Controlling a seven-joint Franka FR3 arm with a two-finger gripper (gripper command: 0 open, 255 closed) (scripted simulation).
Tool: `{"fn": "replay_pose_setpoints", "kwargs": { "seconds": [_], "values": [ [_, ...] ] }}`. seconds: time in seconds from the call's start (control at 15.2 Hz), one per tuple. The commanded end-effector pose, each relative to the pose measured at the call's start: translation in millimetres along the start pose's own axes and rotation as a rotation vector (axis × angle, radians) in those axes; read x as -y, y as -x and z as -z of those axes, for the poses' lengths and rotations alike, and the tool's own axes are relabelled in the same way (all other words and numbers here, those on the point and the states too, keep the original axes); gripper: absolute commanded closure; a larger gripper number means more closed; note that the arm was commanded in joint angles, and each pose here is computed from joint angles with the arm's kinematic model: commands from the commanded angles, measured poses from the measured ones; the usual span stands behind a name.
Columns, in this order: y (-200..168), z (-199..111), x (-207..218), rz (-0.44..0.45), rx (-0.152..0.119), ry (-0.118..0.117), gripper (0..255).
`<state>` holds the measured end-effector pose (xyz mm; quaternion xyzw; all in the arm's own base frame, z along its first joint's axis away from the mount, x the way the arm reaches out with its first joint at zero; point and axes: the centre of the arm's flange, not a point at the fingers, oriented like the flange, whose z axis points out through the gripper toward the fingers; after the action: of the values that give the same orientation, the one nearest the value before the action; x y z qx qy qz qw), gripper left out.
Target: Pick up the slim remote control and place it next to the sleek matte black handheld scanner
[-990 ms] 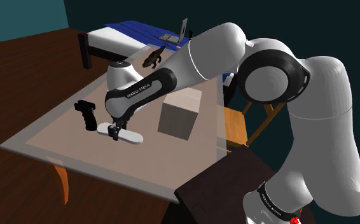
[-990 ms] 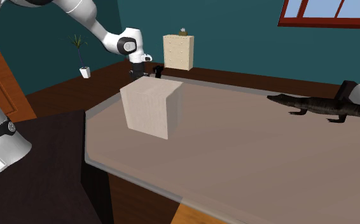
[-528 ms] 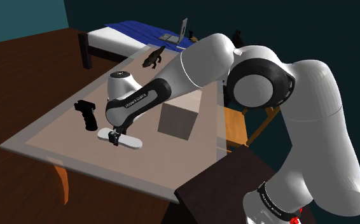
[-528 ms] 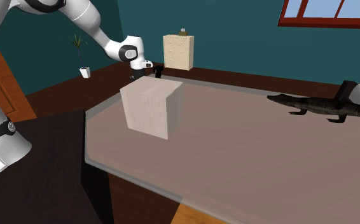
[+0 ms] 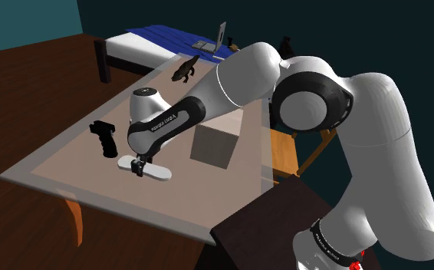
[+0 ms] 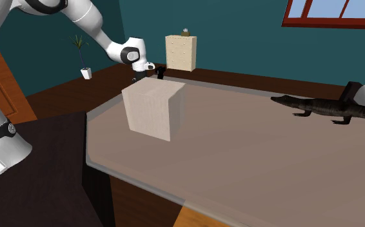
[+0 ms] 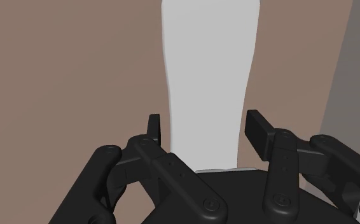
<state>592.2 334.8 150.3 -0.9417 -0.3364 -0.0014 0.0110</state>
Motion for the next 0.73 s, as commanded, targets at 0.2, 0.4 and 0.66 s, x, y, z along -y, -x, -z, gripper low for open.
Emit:
{"fn": "replay_pose_setpoints", "kwargs": {
  "seconds": [0.2, 0.4, 0.66],
  "values": [
    [0, 0, 0, 0.0, -0.001, 0.0, 0],
    [0, 13, 0, 0.0, -0.001, 0.0, 0],
    [0, 50, 0, 0.0, -0.001, 0.0, 0]
  ]
}}
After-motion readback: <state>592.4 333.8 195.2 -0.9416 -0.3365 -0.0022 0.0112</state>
